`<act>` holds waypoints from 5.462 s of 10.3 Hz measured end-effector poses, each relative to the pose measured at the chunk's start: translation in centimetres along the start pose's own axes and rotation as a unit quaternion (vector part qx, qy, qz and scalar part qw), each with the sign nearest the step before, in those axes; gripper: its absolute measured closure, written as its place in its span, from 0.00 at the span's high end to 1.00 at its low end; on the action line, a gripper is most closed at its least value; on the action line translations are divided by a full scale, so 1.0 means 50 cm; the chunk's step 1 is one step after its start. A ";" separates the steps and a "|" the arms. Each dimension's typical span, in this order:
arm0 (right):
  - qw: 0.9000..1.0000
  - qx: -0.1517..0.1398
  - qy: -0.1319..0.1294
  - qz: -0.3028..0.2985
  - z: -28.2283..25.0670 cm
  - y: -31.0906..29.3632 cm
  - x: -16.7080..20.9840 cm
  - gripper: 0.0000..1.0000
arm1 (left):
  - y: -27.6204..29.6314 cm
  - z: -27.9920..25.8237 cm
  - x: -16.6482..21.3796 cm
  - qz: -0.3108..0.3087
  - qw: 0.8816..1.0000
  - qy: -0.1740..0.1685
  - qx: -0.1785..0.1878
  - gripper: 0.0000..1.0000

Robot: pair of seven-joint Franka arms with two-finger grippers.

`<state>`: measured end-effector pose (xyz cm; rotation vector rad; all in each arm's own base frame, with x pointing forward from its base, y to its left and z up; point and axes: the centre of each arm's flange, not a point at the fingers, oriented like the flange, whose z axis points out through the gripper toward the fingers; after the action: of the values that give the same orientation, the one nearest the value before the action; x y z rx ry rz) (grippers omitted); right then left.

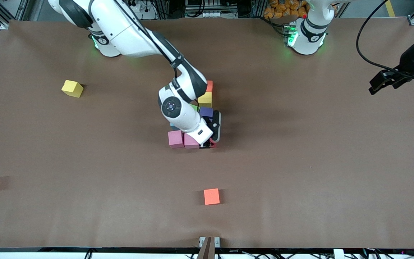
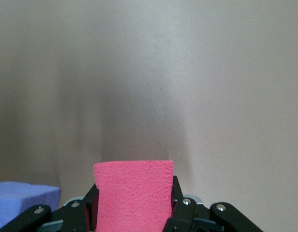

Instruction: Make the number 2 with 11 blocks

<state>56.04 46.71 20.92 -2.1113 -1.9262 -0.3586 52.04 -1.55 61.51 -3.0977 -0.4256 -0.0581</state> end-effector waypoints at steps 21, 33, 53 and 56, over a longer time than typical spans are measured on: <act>0.998 0.053 0.029 -0.002 0.017 0.006 -0.055 0.56 | 0.162 -0.040 0.040 0.177 0.984 0.019 0.010 0.75; 0.998 0.060 0.030 -0.006 0.016 0.008 -0.060 0.56 | 0.177 -0.035 0.028 0.189 0.982 0.009 0.012 0.75; 0.997 0.053 0.044 -0.047 0.022 0.001 -0.055 0.56 | 0.176 -0.035 0.028 0.188 0.982 0.009 0.012 0.75; 0.997 0.054 0.049 -0.037 0.021 0.004 -0.059 0.56 | 0.176 -0.034 0.028 0.188 0.982 0.009 0.012 0.75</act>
<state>55.97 44.32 18.88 -1.9217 -1.9272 -0.3567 55.72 -9.65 63.21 -3.0893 0.1620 -0.0745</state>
